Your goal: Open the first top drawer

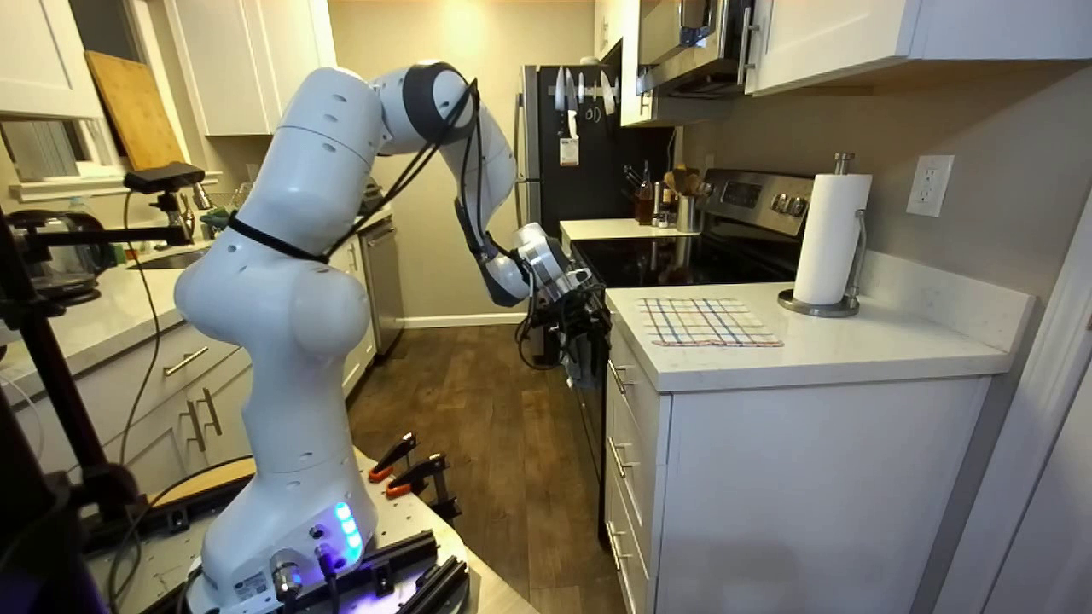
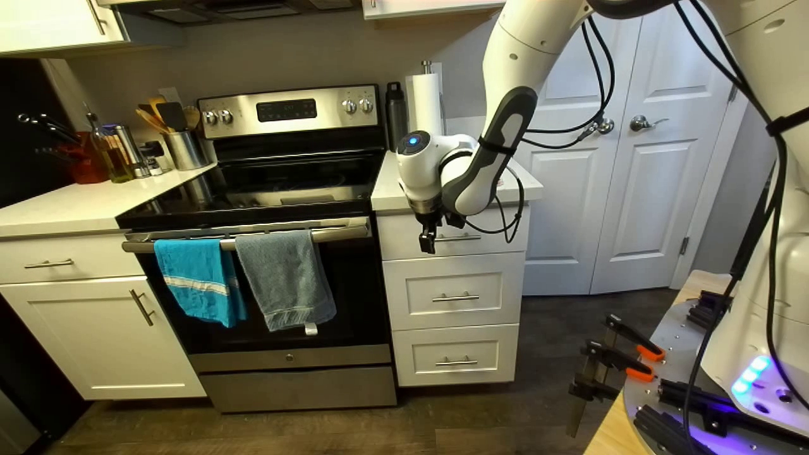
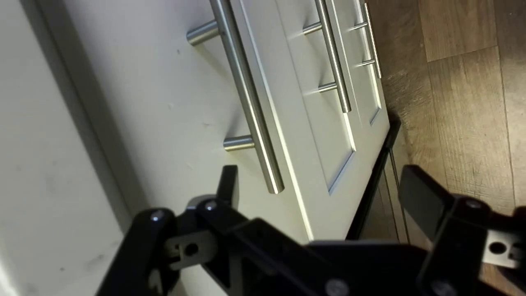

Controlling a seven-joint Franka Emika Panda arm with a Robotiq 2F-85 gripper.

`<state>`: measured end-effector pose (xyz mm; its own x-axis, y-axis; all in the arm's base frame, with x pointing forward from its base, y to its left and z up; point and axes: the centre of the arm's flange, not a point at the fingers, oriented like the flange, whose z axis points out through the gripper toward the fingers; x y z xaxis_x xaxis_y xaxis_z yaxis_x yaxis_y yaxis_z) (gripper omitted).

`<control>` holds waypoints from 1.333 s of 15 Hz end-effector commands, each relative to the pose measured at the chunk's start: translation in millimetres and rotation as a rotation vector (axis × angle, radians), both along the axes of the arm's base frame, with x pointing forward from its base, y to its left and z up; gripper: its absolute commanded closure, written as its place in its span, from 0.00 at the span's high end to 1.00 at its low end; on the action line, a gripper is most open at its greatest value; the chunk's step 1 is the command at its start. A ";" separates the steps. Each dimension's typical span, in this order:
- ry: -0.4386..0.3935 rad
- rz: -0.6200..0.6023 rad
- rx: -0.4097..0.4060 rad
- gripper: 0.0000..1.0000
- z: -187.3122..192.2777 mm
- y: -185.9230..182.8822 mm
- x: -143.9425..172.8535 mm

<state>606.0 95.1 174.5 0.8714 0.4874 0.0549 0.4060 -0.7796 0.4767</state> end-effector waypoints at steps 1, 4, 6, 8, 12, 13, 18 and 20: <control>-0.017 0.108 -0.040 1.00 -16.6 5.2 -2.2; -0.022 0.188 -0.070 1.00 -27.5 7.1 -0.1; -0.023 0.225 -0.090 1.00 -35.0 6.0 4.0; -0.033 0.264 -0.108 1.00 -42.9 1.9 9.7; -0.042 0.304 -0.120 1.00 -60.1 -12.9 20.3; -0.037 0.302 -0.119 1.00 -64.7 -17.1 22.4; 0.014 0.277 -0.074 1.00 -73.5 -21.7 14.3; 0.029 0.258 -0.054 1.00 -69.3 -22.3 6.7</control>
